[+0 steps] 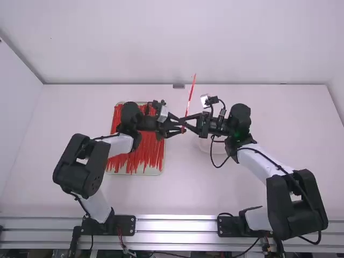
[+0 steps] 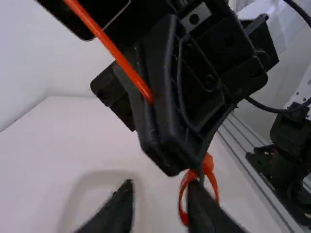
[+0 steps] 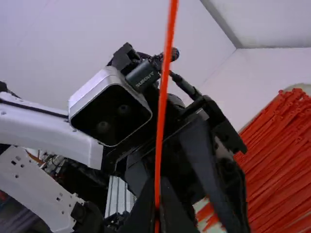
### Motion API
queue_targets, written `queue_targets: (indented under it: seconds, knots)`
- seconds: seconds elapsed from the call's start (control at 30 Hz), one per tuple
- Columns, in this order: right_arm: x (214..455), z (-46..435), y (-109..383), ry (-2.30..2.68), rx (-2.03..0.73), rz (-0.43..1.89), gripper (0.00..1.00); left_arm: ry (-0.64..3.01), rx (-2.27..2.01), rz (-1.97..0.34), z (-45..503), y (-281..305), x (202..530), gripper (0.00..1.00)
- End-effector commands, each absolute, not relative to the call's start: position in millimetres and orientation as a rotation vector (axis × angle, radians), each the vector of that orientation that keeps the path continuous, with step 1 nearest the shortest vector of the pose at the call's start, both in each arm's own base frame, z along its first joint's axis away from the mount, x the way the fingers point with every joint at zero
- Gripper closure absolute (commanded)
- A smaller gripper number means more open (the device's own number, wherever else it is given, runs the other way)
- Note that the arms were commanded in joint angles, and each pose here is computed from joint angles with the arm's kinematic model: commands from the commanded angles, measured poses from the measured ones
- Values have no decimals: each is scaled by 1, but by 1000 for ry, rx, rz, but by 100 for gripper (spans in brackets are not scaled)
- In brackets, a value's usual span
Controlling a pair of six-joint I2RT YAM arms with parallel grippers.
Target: Fasten the cable tie
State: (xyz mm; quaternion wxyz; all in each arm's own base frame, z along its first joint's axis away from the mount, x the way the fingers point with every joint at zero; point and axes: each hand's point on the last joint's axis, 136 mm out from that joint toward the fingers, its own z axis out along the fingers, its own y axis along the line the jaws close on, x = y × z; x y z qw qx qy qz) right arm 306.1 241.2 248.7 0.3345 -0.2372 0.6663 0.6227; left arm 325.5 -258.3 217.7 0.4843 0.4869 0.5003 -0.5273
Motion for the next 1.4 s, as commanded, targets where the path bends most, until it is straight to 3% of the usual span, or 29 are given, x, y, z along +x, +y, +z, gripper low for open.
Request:
queue_targets:
  seconds: [0.0,0.1,0.17,0.43,0.77,1.17,1.37]
  knots:
    - [315,272,231,1681,-596,1600,100,1230,1194,-1312,217,-256,326,26]
    - [321,281,221,1646,-577,1583,100,1241,1174,-1333,233,-256,334,4]
    - [323,283,217,1636,-571,1571,100,1238,1172,-1335,239,-257,337,0]
    - [351,257,184,1729,-432,1454,100,1324,1126,-1369,262,-255,364,1]
    - [371,197,157,1953,-252,1266,100,1616,1014,-1207,221,-243,402,1]
    - [373,95,105,2369,81,690,100,1816,1033,-1051,172,-222,402,1]
    - [366,76,93,2449,132,506,100,1974,920,-946,153,-204,417,1]
